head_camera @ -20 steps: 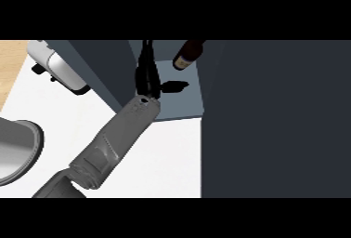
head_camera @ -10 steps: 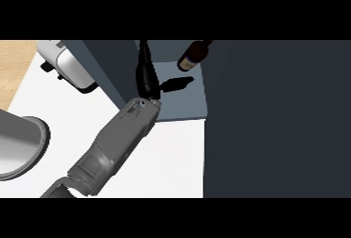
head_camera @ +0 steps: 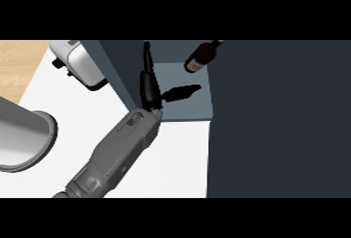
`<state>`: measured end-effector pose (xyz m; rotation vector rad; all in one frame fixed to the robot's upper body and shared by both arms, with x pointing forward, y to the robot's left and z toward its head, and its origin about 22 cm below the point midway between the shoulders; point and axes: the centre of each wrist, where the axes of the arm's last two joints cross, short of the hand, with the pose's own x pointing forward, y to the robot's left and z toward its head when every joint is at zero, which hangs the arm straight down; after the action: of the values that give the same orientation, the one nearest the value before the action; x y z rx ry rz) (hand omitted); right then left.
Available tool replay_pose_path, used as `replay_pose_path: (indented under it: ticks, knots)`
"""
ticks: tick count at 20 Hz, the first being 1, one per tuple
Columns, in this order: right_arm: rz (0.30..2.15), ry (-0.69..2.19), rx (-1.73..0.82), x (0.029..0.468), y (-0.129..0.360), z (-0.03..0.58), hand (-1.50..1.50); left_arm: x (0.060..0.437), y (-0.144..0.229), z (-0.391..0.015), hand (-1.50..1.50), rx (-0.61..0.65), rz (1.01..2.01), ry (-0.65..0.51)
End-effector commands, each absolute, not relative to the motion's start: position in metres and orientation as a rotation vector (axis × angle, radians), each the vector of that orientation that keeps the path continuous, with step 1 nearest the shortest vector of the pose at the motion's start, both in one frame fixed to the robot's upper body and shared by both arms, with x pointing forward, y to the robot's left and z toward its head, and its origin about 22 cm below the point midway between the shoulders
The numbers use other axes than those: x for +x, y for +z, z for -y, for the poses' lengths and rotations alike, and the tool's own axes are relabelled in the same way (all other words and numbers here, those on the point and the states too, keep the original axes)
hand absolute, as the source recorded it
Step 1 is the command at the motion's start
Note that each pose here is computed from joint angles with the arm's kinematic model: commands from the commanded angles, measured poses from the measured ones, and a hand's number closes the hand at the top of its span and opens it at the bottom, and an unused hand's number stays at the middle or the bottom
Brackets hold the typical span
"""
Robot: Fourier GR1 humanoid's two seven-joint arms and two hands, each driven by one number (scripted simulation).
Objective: Pick up the wine, place it into the cabinet and close the cabinet
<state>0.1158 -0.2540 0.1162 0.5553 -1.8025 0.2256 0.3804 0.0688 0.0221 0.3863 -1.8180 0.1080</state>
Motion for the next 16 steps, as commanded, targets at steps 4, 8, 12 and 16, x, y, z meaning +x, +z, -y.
replay_pose_path:
  ticks: [4, 8, 12, 16]
  knots:
    - [1.87, 0.278, 0.491, 0.082, 0.16, 0.246, -1.5, 0.357, 0.022, -0.058, -1.5, 0.261, 1.856, 0.08]
    - [1.866, 0.244, 0.46, 0.094, 0.149, 0.247, -1.5, 0.326, 0.036, -0.054, -1.5, 0.142, 1.879, 0.102]
    - [1.845, 0.288, 0.471, 0.084, 0.159, 0.249, -1.5, 0.308, 0.029, -0.054, -1.5, 0.106, 1.889, 0.131]
    - [1.847, 0.277, 0.41, 0.099, 0.155, 0.249, -1.5, 0.275, 0.039, -0.093, -1.5, 0.043, 1.898, 0.101]
